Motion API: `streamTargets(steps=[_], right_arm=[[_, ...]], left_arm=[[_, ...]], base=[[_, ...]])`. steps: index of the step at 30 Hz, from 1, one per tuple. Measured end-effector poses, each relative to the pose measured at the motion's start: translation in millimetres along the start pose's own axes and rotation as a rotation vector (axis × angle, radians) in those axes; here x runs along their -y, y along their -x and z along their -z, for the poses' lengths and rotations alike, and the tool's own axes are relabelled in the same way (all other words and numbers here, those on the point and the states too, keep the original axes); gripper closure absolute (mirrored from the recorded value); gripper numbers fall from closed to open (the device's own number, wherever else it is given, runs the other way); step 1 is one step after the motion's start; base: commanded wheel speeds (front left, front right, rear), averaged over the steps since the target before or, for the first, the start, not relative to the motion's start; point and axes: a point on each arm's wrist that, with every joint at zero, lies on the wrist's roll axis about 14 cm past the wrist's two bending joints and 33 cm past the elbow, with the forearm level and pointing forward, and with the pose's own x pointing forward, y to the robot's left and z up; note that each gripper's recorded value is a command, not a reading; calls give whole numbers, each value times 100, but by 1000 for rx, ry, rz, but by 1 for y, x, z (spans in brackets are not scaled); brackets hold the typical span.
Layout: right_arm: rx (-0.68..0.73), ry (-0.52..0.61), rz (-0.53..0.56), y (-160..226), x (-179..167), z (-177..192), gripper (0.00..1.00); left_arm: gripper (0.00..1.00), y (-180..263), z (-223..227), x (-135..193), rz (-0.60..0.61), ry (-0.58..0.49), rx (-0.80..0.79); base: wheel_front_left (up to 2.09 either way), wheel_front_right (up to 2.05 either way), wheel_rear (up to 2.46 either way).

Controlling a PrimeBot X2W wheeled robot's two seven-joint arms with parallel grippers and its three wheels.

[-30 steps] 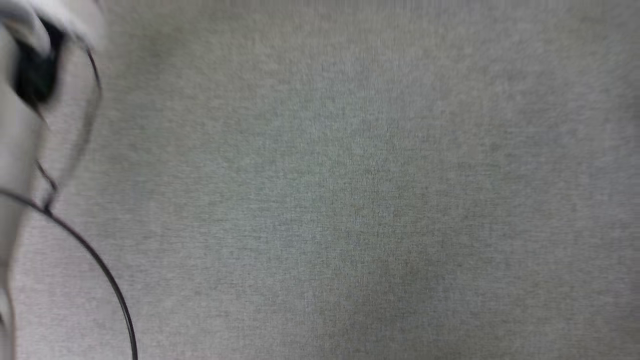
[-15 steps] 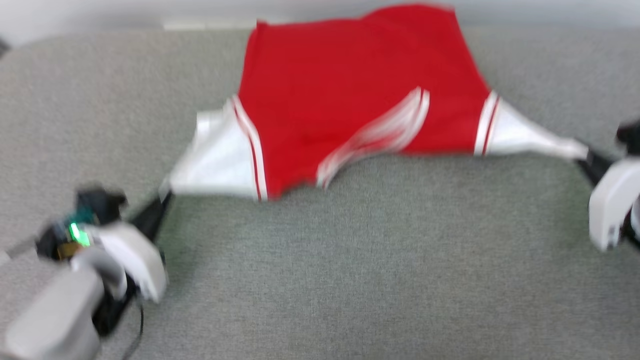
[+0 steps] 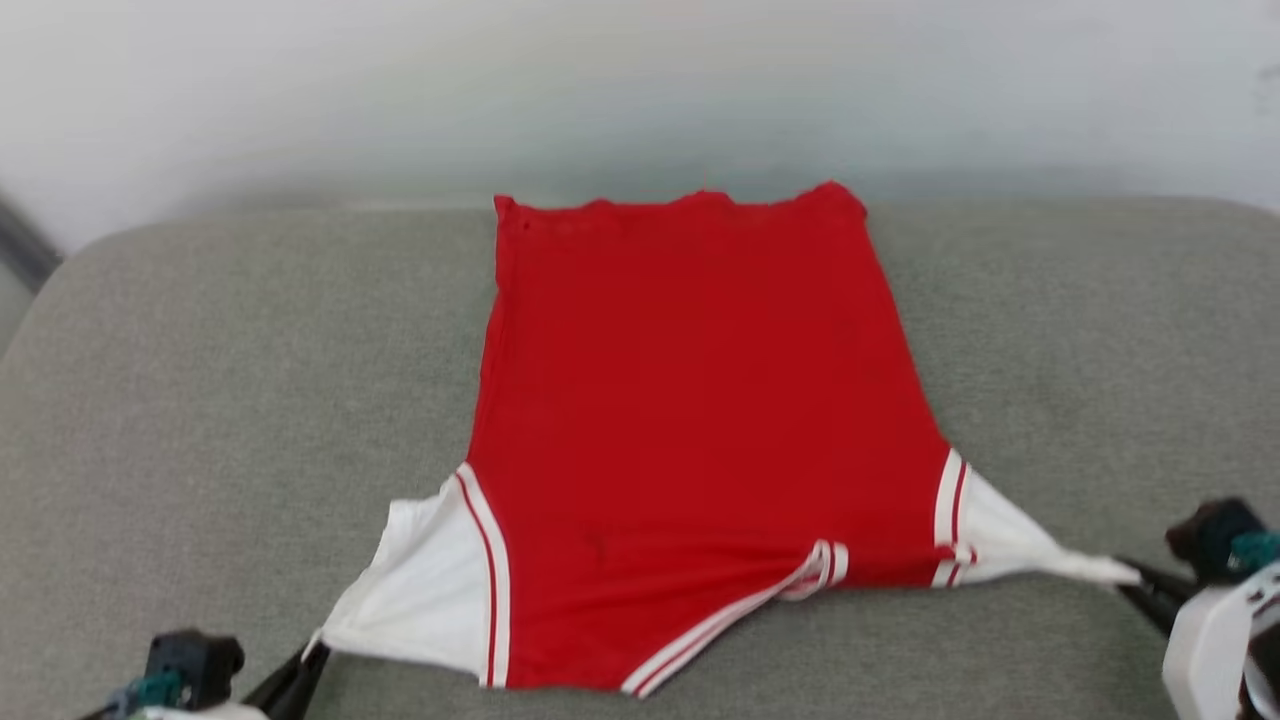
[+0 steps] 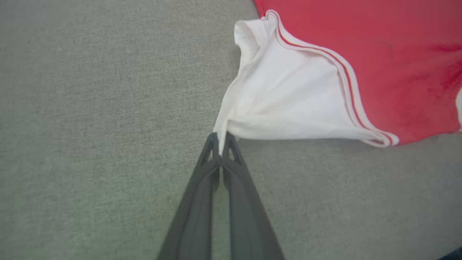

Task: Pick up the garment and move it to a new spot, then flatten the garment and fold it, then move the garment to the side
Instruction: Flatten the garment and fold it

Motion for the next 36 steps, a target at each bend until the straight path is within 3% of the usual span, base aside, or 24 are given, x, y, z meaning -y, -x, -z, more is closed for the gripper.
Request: streamTargets(steps=[8, 17, 18, 19, 26, 36], right_arm=[[-64, 13, -59, 38, -29, 33, 100], [-96, 9, -71, 44, -34, 43, 100], [-94, 3, -74, 43, -34, 42, 62], [-85, -5, -76, 43, -35, 39, 0], [-82, -122, -118, 33, -27, 5, 0], [-82, -259, -87, -22, 37, -88, 0]], left_arm=[[100, 33, 16, 19, 14, 26, -34], [100, 38, 11, 36, 42, 45, -27], [100, 38, 10, 38, 46, 47, -27], [100, 38, 9, 39, 51, 48, -27], [100, 38, -5, 56, 113, 61, -32], [100, 39, -35, 78, 196, 52, -33]], base=[[0, 0, 0], [0, 0, 0], [0, 0, 0], [0, 0, 0], [0, 0, 0], [0, 0, 0]])
